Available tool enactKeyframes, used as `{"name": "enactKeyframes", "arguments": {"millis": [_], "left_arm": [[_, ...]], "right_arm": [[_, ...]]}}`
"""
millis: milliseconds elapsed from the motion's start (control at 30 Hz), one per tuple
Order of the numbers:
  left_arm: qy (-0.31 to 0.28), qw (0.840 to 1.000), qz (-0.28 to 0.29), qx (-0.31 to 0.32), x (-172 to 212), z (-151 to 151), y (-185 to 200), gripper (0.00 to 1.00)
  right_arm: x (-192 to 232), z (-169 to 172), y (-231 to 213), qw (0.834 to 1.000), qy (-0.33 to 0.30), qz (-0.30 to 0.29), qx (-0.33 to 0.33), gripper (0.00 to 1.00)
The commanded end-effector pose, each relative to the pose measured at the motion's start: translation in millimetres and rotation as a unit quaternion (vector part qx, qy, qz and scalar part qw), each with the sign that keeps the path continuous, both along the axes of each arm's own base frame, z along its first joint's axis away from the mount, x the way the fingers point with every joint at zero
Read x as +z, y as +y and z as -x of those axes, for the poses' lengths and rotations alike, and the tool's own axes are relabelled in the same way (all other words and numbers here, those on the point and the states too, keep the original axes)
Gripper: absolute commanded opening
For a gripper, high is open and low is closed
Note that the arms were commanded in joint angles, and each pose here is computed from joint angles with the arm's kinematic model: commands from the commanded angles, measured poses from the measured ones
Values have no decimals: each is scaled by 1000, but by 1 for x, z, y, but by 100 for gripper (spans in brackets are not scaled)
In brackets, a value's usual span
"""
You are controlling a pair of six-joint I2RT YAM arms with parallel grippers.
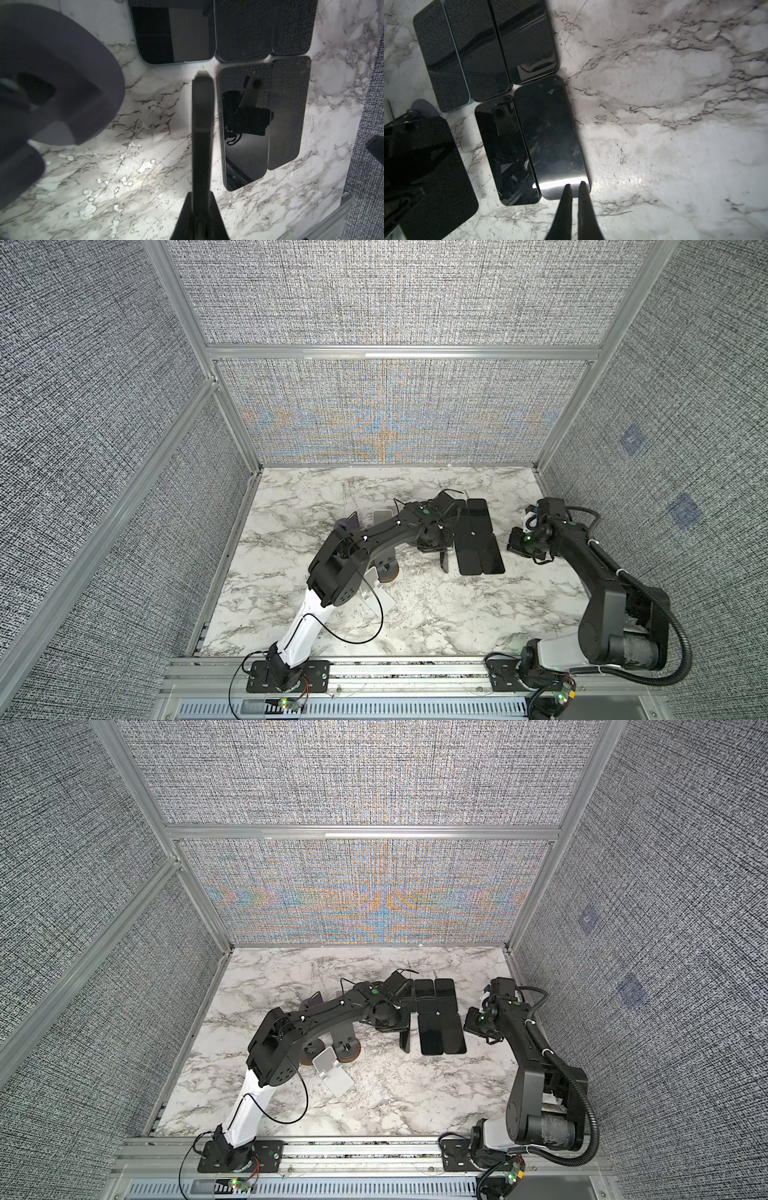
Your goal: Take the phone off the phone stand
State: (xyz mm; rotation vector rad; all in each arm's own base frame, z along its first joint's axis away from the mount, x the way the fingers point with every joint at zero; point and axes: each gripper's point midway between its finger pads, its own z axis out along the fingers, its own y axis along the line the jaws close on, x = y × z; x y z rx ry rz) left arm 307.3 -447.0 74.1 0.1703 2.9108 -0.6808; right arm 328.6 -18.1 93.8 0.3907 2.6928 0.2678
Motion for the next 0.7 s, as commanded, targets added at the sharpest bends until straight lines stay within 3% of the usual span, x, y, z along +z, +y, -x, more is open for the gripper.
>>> {"name": "enactKeyframes", "arguments": {"millis": [0,400,667], "left_arm": [[23,999,11,26,1,2,-1,0],[59,997,23,46,-10,6,-9,0],[86,994,37,51,-20,13,-16,0]], "right_arm": [[0,0,0,1000,3,1,1,0],[-7,-1,-4,1000,14,8,-5,0],[-9,-4,-2,1000,14,-3,-14,28]]}}
